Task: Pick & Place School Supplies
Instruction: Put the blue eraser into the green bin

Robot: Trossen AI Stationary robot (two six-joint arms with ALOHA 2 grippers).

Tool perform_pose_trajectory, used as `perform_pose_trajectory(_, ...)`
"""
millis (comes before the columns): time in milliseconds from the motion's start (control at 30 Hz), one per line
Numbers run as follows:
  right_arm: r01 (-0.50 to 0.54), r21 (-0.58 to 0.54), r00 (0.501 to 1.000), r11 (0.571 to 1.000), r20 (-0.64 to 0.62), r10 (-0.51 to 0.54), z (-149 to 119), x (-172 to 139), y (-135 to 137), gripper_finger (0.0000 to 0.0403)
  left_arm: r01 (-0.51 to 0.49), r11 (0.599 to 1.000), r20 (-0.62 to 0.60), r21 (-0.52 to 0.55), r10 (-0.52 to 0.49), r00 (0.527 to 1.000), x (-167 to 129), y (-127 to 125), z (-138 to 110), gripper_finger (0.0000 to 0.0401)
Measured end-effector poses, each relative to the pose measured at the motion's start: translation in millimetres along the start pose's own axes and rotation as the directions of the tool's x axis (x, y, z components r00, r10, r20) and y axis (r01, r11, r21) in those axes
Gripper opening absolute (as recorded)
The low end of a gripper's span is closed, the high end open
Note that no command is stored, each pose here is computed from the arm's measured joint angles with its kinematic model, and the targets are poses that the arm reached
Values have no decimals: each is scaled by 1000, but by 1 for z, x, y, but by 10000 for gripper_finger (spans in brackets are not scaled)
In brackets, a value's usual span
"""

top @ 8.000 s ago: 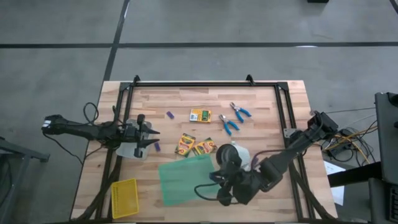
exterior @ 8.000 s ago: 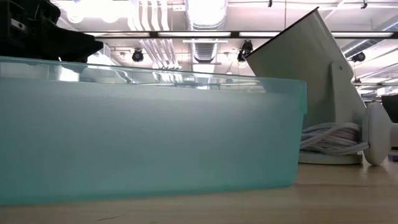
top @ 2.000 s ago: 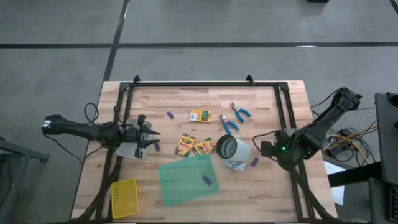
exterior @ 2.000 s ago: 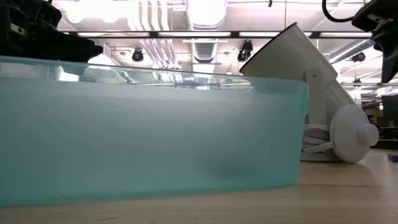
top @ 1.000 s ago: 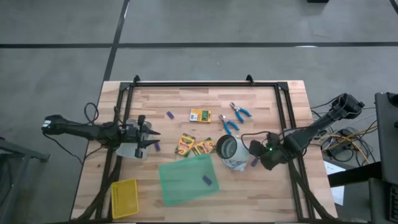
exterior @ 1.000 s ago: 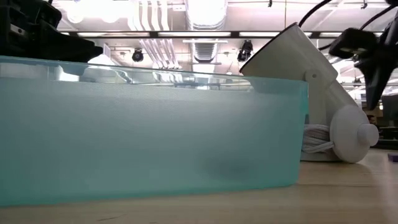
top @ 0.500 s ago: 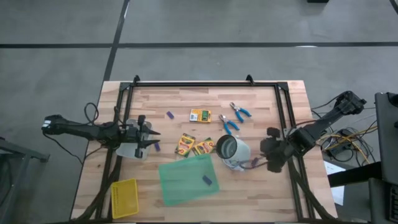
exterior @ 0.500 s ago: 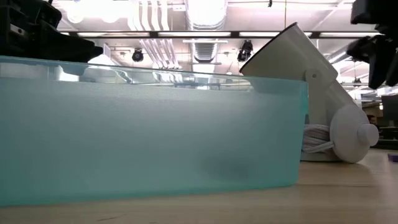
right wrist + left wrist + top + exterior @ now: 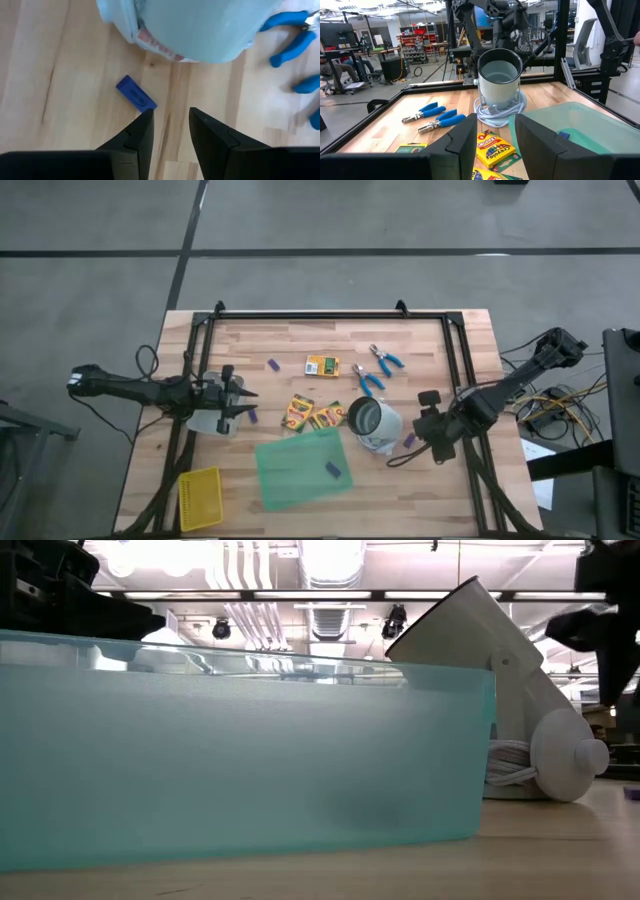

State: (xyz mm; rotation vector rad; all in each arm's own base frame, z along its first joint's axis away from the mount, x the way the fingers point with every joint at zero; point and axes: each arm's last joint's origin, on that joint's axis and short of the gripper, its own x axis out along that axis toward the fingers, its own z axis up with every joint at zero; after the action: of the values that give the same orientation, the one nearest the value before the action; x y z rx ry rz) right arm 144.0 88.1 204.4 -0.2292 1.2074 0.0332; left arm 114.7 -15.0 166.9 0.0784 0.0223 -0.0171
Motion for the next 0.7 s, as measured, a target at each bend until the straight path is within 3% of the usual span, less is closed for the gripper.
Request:
perform_pose_trajectory(433, -52, 53, 997, 997, 51, 49, -9, 33, 8, 122, 0, 1000, -7, 1, 0, 1000, 0, 0, -1, 139)
perform_pose_trajectory(700, -89, 346, 990, 934, 137, 44, -12, 47, 10, 128, 0, 1000, -8, 1, 0, 1000, 0, 0, -1, 139)
